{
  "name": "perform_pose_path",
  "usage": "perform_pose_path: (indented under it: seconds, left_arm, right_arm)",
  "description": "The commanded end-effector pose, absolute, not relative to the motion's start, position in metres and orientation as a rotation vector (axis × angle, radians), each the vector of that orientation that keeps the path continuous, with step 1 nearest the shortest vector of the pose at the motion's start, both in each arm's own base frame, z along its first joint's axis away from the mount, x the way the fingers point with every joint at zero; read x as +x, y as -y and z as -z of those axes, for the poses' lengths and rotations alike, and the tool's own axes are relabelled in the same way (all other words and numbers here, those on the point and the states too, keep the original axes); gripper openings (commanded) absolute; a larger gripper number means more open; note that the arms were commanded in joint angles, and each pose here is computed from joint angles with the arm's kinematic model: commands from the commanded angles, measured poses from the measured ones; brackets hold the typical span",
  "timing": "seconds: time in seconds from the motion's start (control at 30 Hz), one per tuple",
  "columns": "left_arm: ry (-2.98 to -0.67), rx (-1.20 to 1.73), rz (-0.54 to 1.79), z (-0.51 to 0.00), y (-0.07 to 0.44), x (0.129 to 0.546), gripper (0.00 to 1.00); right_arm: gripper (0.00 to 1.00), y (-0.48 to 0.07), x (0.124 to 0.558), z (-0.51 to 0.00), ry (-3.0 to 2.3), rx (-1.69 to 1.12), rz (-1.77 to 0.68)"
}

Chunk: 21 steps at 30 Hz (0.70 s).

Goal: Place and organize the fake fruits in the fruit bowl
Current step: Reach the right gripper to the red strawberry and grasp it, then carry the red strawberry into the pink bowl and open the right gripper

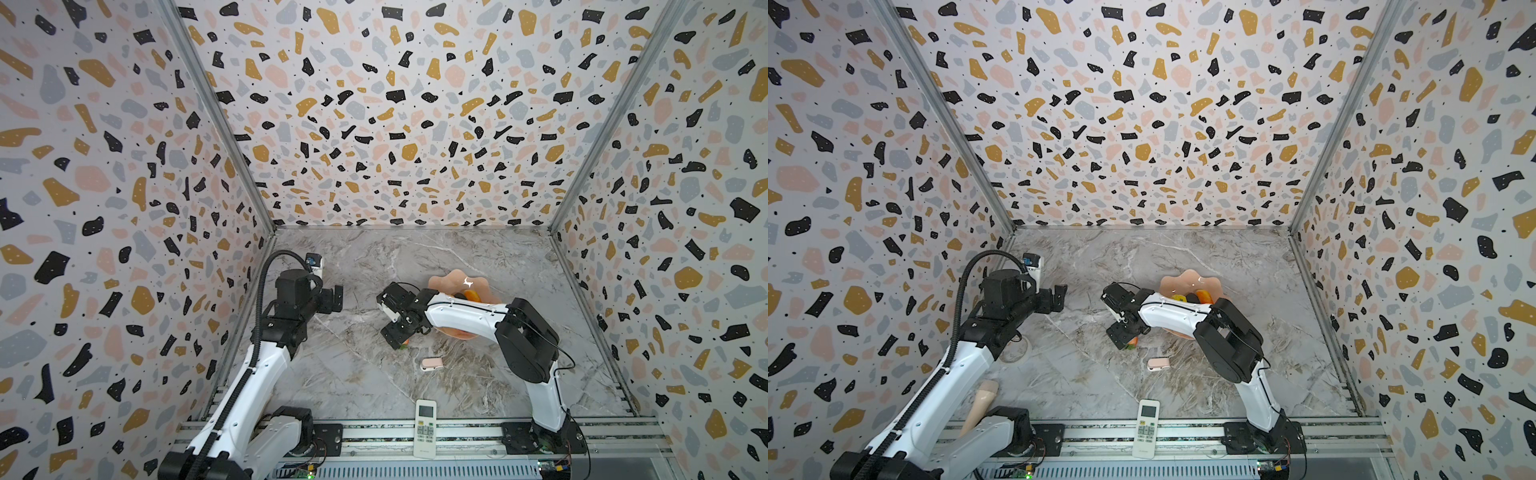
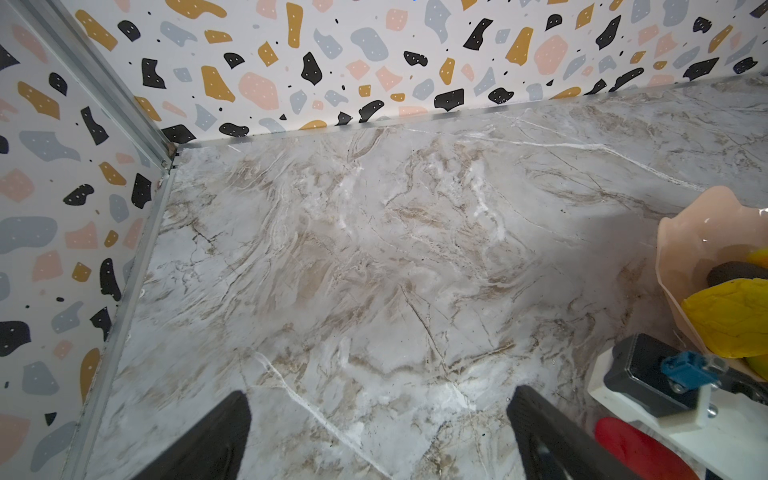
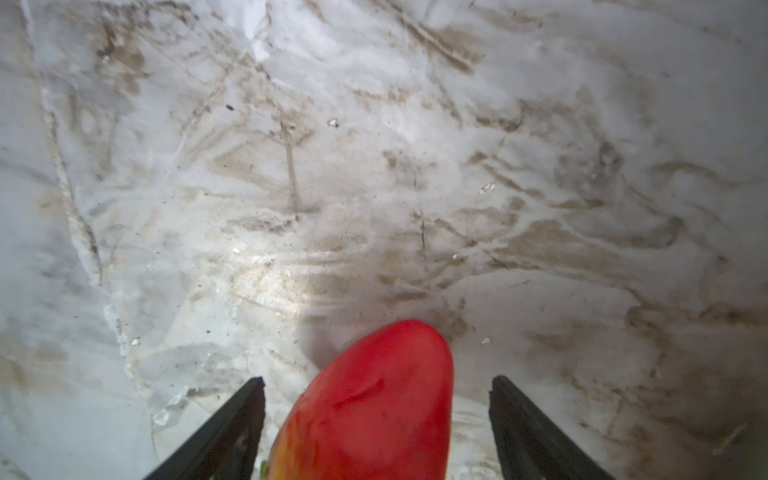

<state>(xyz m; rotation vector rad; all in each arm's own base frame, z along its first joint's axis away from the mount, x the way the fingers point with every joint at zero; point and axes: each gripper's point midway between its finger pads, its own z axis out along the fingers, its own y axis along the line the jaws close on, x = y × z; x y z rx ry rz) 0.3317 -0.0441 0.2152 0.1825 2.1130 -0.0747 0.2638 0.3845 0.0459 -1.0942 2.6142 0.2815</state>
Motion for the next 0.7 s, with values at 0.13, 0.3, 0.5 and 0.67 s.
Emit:
perform_pose_path:
  seconds: [0.13, 0.3, 0.5, 0.67]
  left_arm:
    - [-2.061, 0.179, 0.080, -0.231, 0.044, 0.334, 1.00]
    - [-2.060, 0.178, 0.079, -0.231, 0.044, 0.334, 1.00]
    - [-2.059, 0.178, 0.079, -0.232, 0.044, 0.333, 1.00]
    - [-2.055, 0.178, 0.079, -0.233, 0.044, 0.333, 1.00]
  right_arm:
    - [0.80, -0.380, 0.255, -0.058, -2.623, -1.092, -0.298]
    - [0.68, -0.384, 0.255, -0.058, -2.617, -1.098, -0.316]
    - [0.56, -0.386, 0.255, -0.065, -2.595, -1.110, -0.331]
    - [0.46, -0.391, 0.256, -0.076, -2.553, -1.128, -0.366]
